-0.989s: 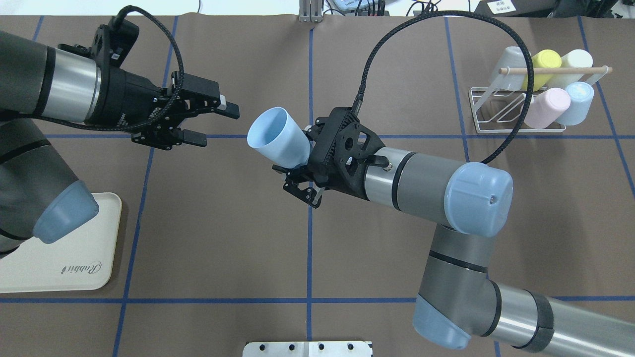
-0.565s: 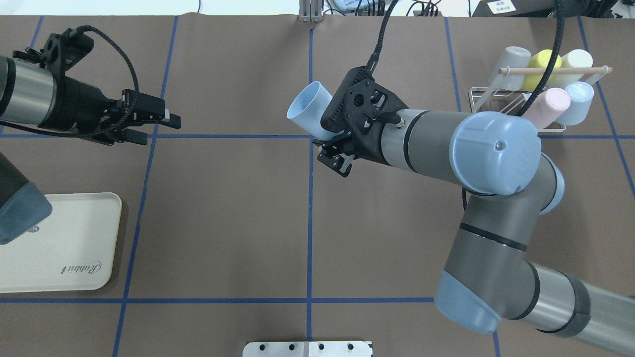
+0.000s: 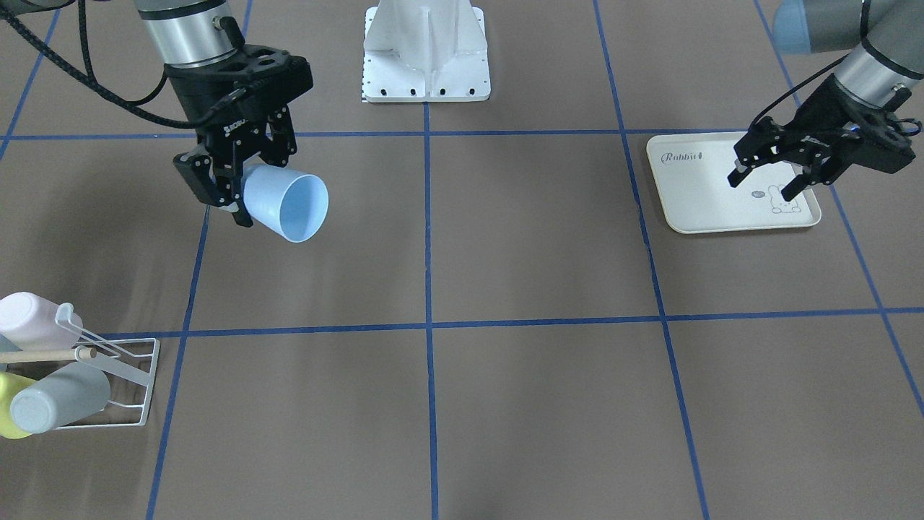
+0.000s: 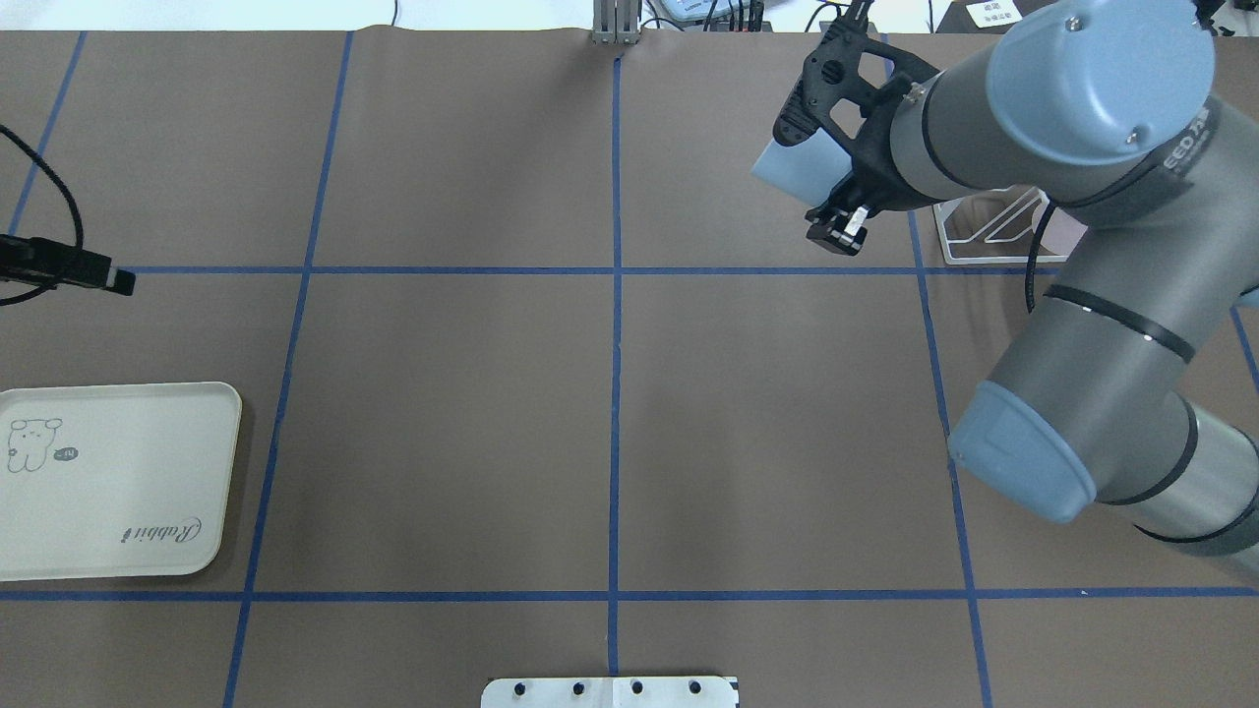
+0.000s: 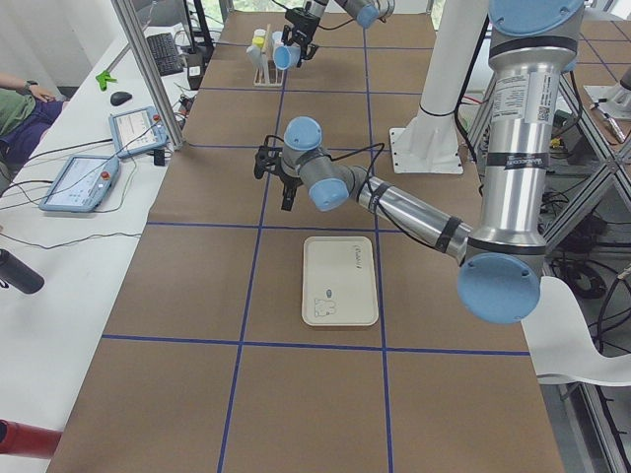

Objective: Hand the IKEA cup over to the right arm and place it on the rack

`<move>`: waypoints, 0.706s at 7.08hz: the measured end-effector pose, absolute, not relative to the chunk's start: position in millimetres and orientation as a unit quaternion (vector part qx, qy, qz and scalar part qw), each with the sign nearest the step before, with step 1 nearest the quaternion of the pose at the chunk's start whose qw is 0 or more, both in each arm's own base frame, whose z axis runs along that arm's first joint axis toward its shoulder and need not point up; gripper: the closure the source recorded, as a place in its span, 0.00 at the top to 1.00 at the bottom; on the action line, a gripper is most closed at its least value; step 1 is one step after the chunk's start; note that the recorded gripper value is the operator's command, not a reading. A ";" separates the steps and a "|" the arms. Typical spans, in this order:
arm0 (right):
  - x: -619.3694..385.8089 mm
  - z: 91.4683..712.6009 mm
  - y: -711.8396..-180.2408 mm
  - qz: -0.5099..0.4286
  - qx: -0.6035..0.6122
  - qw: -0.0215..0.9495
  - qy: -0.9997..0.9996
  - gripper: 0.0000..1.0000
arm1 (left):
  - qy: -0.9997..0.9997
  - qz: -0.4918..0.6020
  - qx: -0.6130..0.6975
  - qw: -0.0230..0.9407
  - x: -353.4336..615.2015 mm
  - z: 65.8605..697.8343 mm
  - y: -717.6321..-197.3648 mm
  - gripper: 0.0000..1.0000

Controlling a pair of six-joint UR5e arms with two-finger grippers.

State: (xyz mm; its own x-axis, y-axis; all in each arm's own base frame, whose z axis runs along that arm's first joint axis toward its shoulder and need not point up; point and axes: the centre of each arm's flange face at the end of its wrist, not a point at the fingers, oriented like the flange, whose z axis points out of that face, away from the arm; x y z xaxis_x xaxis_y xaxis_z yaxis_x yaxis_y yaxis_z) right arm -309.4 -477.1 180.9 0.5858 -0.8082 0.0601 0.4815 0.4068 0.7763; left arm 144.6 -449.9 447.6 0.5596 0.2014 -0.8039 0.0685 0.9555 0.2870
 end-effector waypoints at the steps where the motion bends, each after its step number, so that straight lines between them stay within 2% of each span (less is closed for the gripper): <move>1: -287.2 194.1 -491.6 -0.432 0.349 0.813 -0.176 0.39 | 0.444 0.065 0.159 0.879 114.9 477.0 -442.1 1.00; 2: -263.7 207.1 -504.9 -0.468 0.325 0.812 -0.127 0.45 | 0.433 0.083 0.165 0.882 94.3 495.7 -436.4 1.00; 5: -221.5 243.1 -525.4 -0.581 0.226 0.781 0.043 0.45 | 0.437 0.091 0.165 0.880 82.0 504.4 -432.8 1.00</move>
